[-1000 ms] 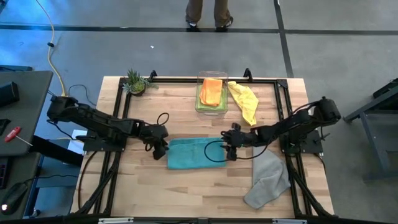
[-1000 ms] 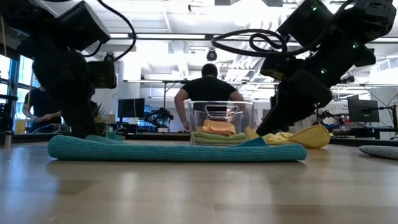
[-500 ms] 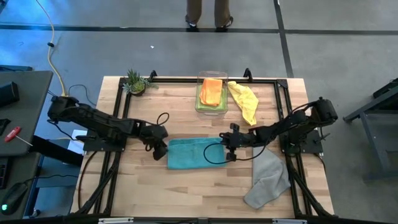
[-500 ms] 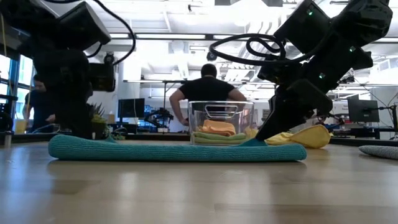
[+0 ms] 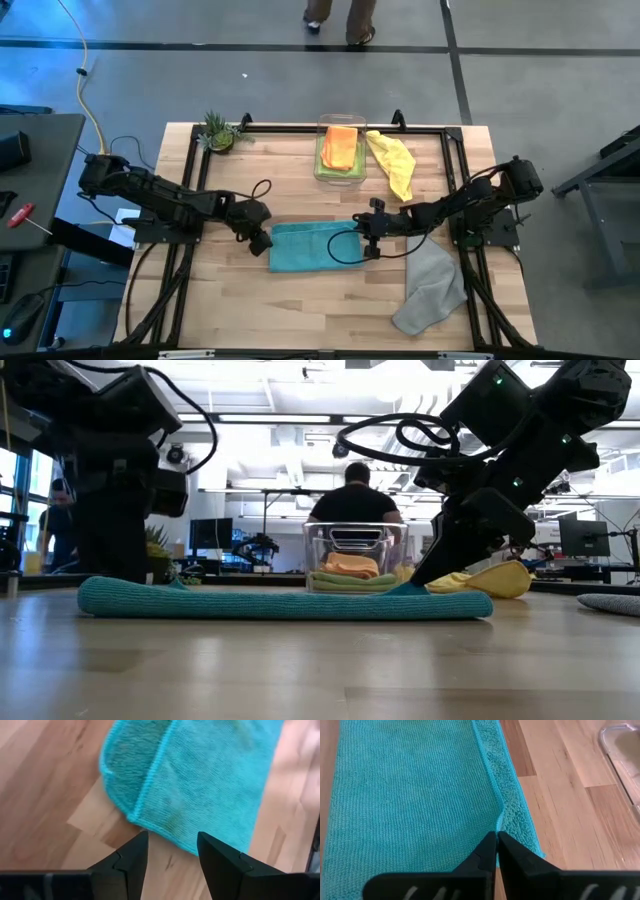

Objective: Fold microfiber towels
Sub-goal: Fold the blue microfiber cloth

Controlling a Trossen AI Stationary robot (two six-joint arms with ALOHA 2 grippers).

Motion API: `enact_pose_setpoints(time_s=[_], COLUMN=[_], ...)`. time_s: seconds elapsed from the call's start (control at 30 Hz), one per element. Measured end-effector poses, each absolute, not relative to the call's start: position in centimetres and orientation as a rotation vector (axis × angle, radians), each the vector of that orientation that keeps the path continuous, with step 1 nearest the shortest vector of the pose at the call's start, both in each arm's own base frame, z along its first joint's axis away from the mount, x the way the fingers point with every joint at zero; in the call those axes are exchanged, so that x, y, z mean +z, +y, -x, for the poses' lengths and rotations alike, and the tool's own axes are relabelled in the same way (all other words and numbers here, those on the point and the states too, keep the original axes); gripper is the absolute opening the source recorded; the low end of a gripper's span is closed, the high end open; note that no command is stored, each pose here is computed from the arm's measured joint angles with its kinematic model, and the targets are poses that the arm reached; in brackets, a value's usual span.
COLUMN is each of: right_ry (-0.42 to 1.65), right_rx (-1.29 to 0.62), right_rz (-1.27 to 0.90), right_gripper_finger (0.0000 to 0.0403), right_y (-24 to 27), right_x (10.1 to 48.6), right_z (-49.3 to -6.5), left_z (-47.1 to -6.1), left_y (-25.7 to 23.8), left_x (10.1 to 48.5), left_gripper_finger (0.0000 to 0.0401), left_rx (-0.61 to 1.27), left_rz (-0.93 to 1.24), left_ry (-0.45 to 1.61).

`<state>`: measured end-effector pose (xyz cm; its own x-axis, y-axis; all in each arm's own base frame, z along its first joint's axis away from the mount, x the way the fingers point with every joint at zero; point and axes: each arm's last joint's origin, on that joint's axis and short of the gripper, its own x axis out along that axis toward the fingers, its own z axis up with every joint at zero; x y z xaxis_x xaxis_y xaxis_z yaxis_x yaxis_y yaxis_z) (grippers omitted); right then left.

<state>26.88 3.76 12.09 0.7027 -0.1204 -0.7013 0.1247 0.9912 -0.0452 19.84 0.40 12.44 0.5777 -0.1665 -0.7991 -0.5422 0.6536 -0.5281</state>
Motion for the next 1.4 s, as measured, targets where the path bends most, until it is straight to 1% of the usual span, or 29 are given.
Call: enact_pose_setpoints(time_s=[0.27, 0.37, 0.5, 0.73, 0.97, 1.13, 1.4], right_ry=[0.78, 0.78, 0.779, 0.778, 0.779, 0.778, 0.763], right_rx=[-0.137, -0.137, -0.137, -0.136, -0.132, -0.132, -0.185], right_rz=[-0.005, -0.005, -0.005, -0.003, 0.004, 0.003, -0.022], right_gripper_finger=[0.0004, 0.0004, 0.0005, 0.0005, 0.0005, 0.0005, 0.0005], right_y=[3.76, 3.76, 3.76, 3.76, 3.77, 3.78, 3.65], right_x=[12.09, 12.09, 12.1, 12.1, 12.1, 12.11, 12.32], right_z=[-26.88, -26.88, -26.88, -26.89, -26.89, -26.88, -26.86], left_z=[-19.51, -19.46, -19.51, -19.82, -19.86, -19.81, -19.14], left_y=[0.41, 0.41, 0.42, 0.45, 0.69, 0.81, 1.07], left_x=[11.76, 11.66, 11.7, 11.98, 11.98, 12.01, 11.99], left_gripper_finger=[0.016, 0.0152, 0.0123, 0.0057, 0.0005, 0.0004, 0.0001], left_rx=[0.256, 0.258, 0.25, 0.212, 0.257, 0.291, 0.437], left_rz=[0.922, 0.937, 0.924, 0.875, 0.798, 0.765, 0.726], left_ry=[0.897, 0.883, 0.877, 0.836, 0.808, 0.795, 0.796])
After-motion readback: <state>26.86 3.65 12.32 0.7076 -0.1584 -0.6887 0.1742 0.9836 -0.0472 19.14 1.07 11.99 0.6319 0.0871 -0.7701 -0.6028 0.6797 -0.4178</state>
